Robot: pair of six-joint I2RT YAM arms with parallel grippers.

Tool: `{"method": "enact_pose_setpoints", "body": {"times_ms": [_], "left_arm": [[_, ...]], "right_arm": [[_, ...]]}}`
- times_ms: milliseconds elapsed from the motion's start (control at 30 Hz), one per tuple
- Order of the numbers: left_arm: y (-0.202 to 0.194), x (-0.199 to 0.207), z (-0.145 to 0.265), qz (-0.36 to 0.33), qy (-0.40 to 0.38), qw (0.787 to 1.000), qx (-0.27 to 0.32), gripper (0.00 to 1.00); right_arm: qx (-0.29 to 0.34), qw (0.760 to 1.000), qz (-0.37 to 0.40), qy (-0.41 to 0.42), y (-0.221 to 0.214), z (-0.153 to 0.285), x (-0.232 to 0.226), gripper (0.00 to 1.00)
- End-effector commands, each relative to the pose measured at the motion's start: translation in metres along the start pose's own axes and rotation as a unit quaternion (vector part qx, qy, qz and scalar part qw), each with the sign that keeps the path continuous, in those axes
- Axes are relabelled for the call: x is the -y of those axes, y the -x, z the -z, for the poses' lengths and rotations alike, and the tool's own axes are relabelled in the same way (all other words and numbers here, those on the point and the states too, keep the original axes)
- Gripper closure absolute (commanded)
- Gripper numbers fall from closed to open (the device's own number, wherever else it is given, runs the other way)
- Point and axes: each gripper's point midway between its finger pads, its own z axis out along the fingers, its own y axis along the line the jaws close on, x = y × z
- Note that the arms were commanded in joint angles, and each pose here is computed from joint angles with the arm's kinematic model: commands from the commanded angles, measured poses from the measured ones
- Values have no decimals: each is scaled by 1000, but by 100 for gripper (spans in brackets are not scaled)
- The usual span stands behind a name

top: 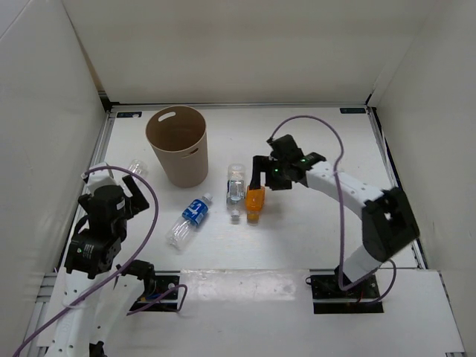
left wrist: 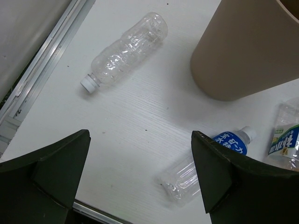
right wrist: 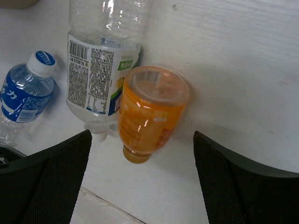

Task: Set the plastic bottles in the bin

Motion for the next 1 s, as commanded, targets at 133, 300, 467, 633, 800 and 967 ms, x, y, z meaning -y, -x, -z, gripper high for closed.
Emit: {"method": "enact_pose_setpoints", "body": {"times_ms": [133, 300, 467, 633, 800, 967], "left_arm": [[2, 1, 1, 6, -4, 1000, 9, 1], [4, 0, 3, 8, -5, 1000, 15, 1], [4, -2, 3, 10, -2, 1000, 15, 1], [4, -2, 3, 10, -1, 1000, 16, 1], [5, -3, 3, 12, 2, 1000, 18, 1], [3, -3, 3, 11, 3, 1000, 15, 1]], "right_arm": [[-81, 996, -43, 23, -14, -52, -20, 10], [-113, 992, -56, 12, -29, -69, -11, 10], [-130, 988, -78, 21, -34, -76, -2, 34], [-112, 989, -96, 32, -26, -62, 4, 56], [46, 996, -22, 68, 53, 17, -41, 81], [203, 970, 88, 101, 132, 87, -122, 92]]}}
